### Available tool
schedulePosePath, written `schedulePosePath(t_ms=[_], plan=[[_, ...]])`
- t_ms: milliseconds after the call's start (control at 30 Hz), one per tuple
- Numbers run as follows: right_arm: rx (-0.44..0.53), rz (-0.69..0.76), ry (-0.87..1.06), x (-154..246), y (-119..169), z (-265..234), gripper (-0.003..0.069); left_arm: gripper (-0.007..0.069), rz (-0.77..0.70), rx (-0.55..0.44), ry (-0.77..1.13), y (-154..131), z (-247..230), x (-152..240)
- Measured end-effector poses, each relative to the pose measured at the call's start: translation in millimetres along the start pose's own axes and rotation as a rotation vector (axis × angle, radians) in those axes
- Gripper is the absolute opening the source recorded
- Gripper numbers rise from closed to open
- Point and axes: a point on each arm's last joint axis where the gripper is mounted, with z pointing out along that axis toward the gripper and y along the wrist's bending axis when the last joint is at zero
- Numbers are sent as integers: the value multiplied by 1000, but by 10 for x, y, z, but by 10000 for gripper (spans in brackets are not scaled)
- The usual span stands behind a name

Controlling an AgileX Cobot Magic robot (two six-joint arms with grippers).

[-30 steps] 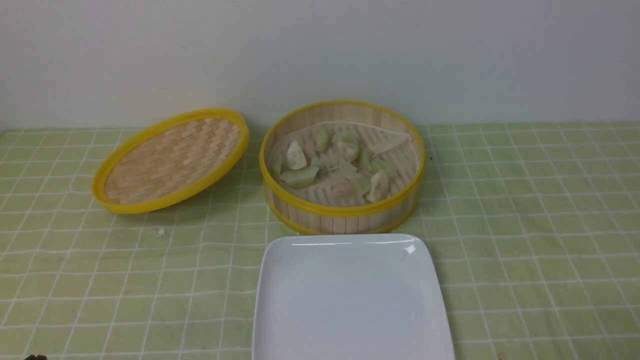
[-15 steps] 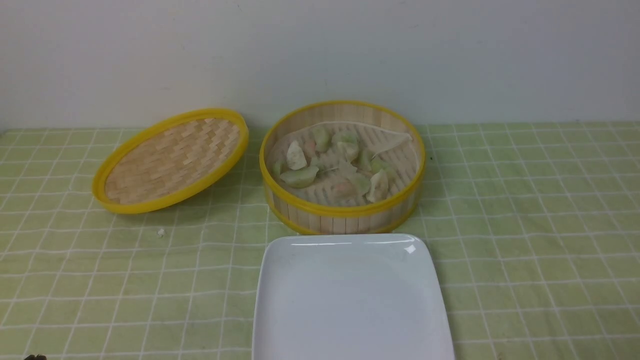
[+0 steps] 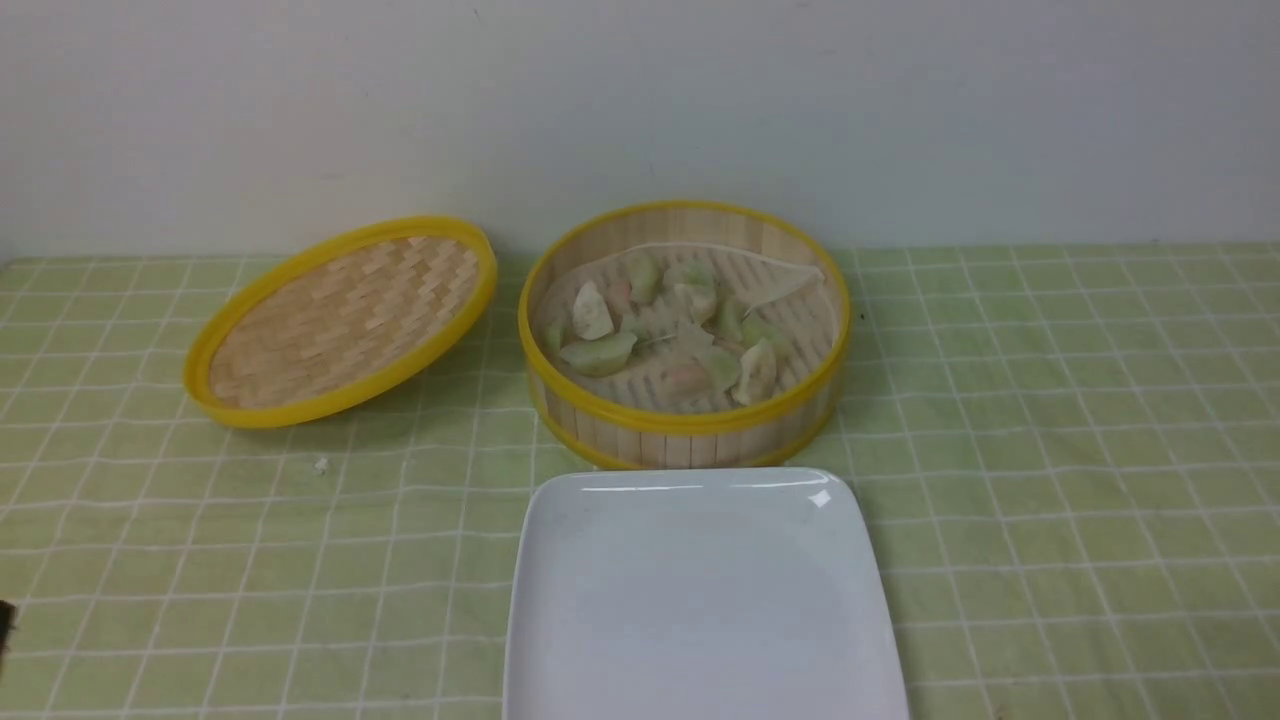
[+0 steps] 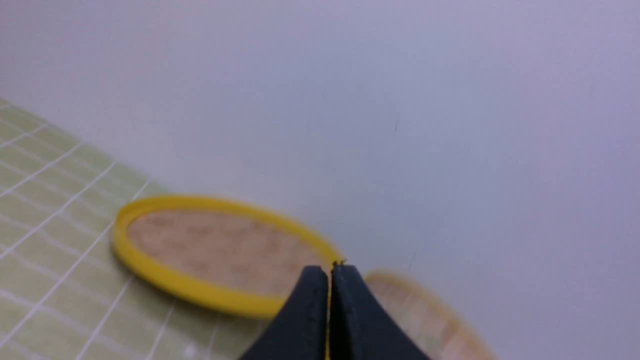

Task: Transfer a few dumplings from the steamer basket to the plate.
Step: Use the left arm to grab a dumpling from the steamer

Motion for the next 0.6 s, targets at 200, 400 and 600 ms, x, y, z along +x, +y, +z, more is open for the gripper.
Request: schedulePosePath(t_ms=[200, 400, 600], plan=[[-115, 399, -183, -168, 66, -16, -15, -6, -224, 32, -159, -122, -20, -279], [-177, 667, -317, -300, 53, -52, -15, -6, -21, 137, 60, -807, 105, -760], [-181, 677, -330, -311, 50, -56, -15, -6, 216, 129, 594, -1345, 718, -965]])
